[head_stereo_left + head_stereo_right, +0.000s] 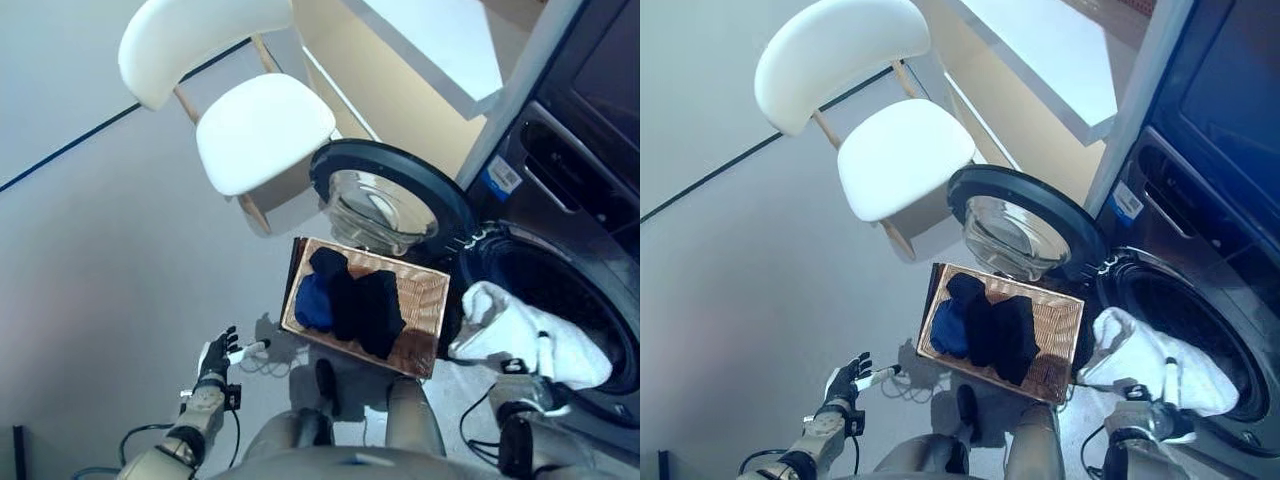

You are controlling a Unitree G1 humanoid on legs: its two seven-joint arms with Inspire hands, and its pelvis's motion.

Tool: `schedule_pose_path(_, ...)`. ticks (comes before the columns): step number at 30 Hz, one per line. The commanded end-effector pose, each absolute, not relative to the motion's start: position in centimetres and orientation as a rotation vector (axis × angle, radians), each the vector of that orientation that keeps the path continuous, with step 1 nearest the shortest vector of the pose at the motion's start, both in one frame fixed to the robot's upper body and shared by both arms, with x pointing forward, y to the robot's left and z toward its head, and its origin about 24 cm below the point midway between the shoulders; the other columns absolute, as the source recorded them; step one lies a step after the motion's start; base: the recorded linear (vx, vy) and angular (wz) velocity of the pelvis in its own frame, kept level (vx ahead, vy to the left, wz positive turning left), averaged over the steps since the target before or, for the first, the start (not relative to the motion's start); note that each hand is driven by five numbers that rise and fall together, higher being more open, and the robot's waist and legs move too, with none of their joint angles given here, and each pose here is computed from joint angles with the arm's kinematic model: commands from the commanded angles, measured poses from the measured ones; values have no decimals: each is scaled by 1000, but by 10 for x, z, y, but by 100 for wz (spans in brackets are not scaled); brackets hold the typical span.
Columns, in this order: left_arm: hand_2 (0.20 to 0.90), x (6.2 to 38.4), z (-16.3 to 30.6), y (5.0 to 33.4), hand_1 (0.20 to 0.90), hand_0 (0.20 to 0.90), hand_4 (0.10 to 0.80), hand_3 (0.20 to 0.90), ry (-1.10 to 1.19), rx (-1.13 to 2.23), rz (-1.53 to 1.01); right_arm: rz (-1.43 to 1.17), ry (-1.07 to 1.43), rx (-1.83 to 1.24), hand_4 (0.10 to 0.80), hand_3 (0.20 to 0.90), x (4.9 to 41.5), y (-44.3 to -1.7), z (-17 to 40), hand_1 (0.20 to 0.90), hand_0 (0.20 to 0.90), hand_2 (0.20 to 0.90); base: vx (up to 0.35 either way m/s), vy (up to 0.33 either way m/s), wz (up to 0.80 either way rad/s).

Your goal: Pick up the clothes and place them into the washing machine

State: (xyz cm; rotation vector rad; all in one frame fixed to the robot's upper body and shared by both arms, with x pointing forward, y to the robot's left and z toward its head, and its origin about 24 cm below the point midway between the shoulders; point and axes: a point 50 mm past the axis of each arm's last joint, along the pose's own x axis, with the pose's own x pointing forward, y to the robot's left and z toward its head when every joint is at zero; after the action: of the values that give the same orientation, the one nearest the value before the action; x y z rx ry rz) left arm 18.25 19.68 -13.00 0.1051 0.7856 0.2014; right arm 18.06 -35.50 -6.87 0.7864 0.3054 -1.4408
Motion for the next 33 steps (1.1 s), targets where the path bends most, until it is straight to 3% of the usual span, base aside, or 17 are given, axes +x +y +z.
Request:
schedule_pose_path(1,900,204,-117,197,900,900,800,900,673,81,243,-1467,-19,717,300,200,204,-403,-4,200,200,200,-32,-30,3)
schedule_pose_path(15,900,247,-81,176,900,900,800,900,453,45,161,-1514,-411,681,300,200,223,-469,132,200,200,200,-57,-11,9)
schedule_pose_path(24,900,265,-53,171,900,900,800,900,307,-4,166,-1695,-487,633,300,200,195,-492,171,200,200,200,-22,12,14)
schedule_pose_path(33,900,254,-66,168,900,900,800,900,370,-14,173,-1648,-651,744,300,200,200,-485,181,200,200,200,11,12,-1)
